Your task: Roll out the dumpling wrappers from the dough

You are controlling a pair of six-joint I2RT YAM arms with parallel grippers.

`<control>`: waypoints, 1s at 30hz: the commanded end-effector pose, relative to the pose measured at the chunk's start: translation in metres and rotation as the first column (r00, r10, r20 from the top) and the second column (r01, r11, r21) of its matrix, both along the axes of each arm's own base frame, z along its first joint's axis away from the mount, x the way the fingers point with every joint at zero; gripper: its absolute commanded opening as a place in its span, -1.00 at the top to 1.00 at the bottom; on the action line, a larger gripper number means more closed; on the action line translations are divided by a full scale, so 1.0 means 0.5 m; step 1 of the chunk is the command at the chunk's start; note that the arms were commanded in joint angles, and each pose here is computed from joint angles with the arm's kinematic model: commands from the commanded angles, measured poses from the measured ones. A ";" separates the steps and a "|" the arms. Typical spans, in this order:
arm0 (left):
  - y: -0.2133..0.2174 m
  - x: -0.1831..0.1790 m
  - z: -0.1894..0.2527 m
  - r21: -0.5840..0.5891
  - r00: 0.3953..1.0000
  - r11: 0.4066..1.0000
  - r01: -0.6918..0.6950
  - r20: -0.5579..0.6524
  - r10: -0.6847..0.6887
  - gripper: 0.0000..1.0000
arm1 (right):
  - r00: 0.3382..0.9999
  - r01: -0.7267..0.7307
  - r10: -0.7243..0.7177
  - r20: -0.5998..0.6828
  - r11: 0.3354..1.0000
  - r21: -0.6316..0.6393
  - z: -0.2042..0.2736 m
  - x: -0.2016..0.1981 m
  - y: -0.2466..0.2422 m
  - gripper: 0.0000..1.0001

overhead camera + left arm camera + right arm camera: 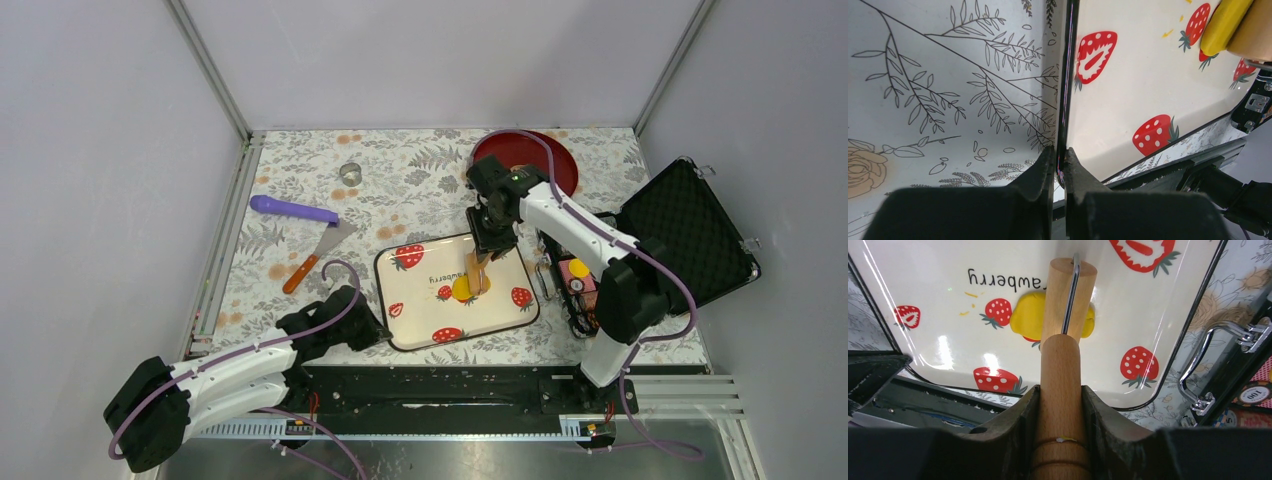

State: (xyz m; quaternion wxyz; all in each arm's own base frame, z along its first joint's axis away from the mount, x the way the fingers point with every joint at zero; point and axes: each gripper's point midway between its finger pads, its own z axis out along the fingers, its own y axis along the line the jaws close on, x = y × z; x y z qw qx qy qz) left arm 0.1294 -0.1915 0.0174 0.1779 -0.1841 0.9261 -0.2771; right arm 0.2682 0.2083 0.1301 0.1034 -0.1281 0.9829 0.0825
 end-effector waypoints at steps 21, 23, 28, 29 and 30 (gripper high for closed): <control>0.031 -0.010 -0.030 0.084 0.999 0.996 -0.021 -0.036 0.024 1.00 | 0.973 -0.075 0.055 -0.225 0.994 -0.082 -0.143 -0.085 -0.027 1.00; 0.032 -0.010 -0.031 0.086 0.999 0.996 -0.020 -0.036 0.023 1.00 | 0.971 -0.084 0.065 -0.232 0.994 -0.069 -0.143 -0.088 -0.016 1.00; 0.031 -0.011 -0.031 0.086 0.999 0.996 -0.018 -0.037 0.021 1.00 | 0.965 -0.099 0.087 -0.247 0.994 -0.035 -0.142 -0.094 0.017 1.00; 0.031 -0.010 -0.031 0.087 0.999 0.996 -0.020 -0.037 0.023 1.00 | 0.964 -0.101 0.090 -0.249 0.994 -0.029 -0.142 -0.094 0.023 1.00; 0.031 -0.010 -0.031 0.087 0.999 0.996 -0.019 -0.038 0.022 1.00 | 0.963 -0.105 0.094 -0.253 0.994 -0.030 -0.143 -0.095 0.029 1.00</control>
